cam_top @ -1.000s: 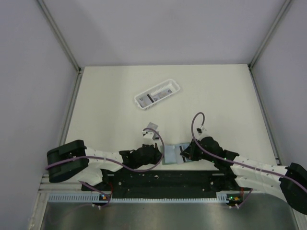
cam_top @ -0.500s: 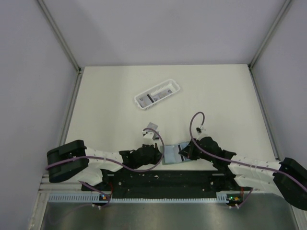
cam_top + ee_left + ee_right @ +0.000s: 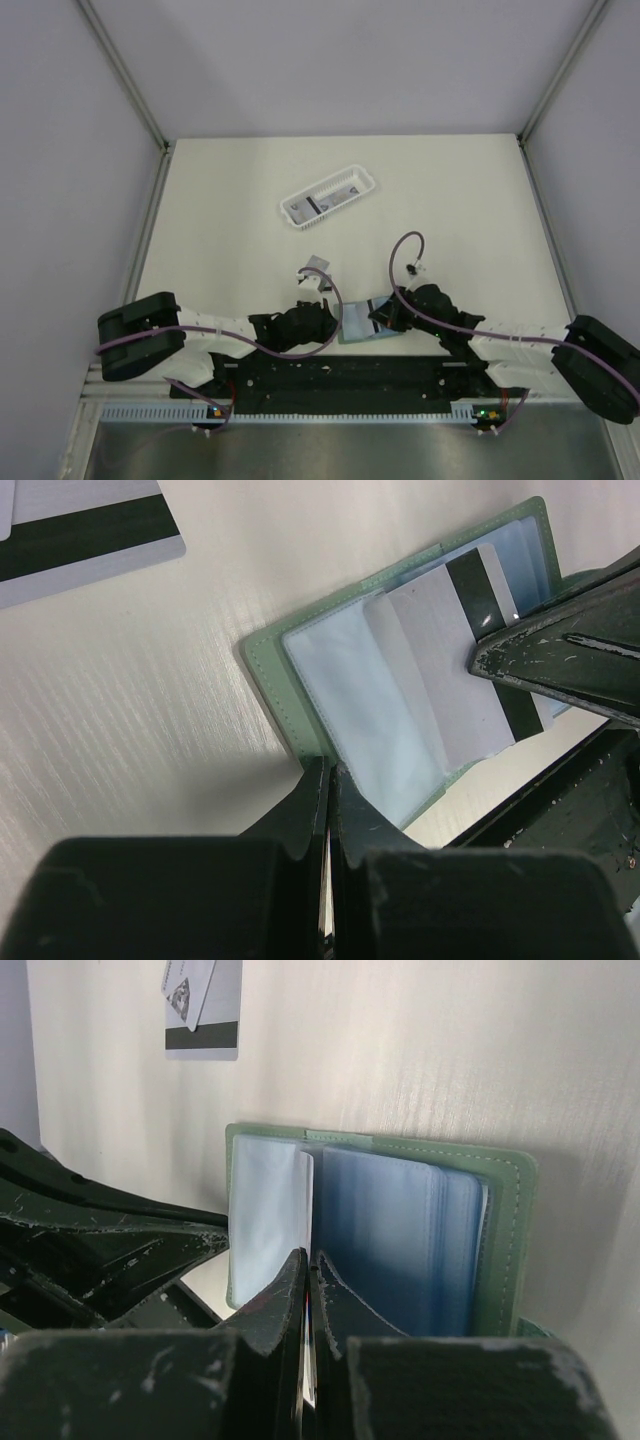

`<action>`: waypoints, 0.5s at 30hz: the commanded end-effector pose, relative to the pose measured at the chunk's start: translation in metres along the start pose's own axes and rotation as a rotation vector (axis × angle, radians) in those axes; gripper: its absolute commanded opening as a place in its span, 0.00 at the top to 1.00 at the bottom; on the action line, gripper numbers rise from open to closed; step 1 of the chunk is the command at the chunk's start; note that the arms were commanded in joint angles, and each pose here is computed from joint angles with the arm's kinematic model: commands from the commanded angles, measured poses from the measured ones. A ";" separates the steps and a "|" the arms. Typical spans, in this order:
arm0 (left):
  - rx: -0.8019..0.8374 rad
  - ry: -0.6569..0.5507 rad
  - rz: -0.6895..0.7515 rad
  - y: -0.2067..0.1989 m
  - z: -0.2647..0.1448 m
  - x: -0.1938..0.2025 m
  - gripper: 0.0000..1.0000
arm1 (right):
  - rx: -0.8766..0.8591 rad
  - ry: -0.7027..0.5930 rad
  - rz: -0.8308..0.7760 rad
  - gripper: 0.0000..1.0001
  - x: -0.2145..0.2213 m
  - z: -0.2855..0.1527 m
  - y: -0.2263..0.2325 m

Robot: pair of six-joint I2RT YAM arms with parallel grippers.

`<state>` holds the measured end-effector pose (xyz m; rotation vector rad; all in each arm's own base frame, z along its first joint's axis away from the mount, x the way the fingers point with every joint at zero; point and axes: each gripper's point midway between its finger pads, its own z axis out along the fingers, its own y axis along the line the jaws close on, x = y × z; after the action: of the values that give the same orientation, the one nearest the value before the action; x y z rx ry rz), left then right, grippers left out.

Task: Put the credit cards into the card holder
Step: Insert the credit card into the card holder.

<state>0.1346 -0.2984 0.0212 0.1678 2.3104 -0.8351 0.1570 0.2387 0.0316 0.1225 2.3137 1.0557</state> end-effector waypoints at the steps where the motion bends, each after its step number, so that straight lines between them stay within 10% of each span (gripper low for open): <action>1: -0.056 0.097 0.046 0.019 -0.001 0.024 1.00 | 0.041 0.004 0.000 1.00 0.004 0.003 -0.015; 15: -0.053 0.096 0.044 0.019 -0.001 0.024 1.00 | 0.024 0.073 0.032 1.00 0.026 0.002 -0.012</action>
<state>0.1347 -0.2984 0.0213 0.1673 2.3101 -0.8353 0.1555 0.2442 0.0291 0.1582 2.3103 1.1017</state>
